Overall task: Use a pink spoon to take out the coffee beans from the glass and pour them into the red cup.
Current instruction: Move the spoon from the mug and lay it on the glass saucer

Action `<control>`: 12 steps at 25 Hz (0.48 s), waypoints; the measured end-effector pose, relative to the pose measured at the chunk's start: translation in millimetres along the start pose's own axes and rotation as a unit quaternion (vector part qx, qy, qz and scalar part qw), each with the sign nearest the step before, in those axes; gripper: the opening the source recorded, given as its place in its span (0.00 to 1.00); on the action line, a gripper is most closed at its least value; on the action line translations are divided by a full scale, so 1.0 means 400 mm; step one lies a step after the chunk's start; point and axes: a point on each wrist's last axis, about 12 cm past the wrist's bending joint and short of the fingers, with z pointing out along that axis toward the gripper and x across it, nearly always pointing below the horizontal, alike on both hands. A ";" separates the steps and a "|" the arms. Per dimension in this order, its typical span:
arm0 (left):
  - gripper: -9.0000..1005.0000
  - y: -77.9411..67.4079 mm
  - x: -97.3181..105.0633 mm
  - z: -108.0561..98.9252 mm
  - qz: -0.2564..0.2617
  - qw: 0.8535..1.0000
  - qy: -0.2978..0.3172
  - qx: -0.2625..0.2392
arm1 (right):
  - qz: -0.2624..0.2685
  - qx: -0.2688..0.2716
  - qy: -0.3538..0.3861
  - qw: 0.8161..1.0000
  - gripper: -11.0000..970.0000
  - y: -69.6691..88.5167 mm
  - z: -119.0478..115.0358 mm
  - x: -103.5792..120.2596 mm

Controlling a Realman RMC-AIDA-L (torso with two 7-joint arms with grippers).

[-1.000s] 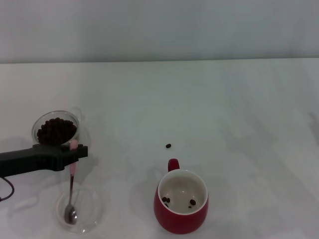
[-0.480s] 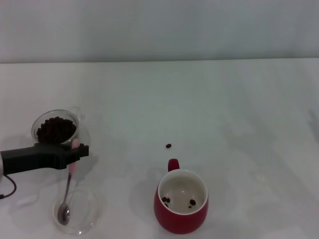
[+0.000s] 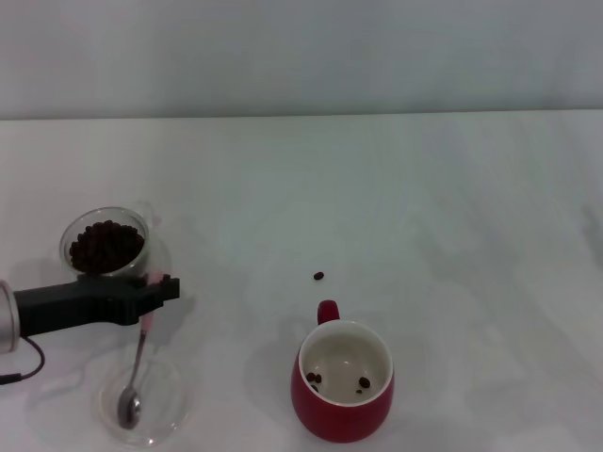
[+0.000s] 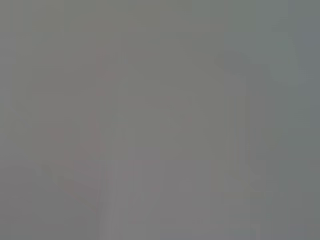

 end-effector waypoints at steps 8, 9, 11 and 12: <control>0.14 -0.009 0.000 0.007 -0.024 0.999 -0.037 0.014 | -0.001 0.003 0.004 1.000 0.64 -0.002 0.000 0.002; 0.14 -0.010 0.002 0.008 -0.031 0.999 -0.042 0.016 | -0.001 0.003 0.005 1.000 0.64 -0.002 0.001 0.003; 0.14 -0.011 0.006 0.009 -0.037 0.998 -0.048 0.020 | -0.001 0.003 0.006 1.000 0.64 -0.003 0.002 0.004; 0.14 -0.012 0.008 0.011 -0.040 0.998 -0.049 0.021 | -0.002 0.003 0.006 1.000 0.64 -0.004 0.003 0.004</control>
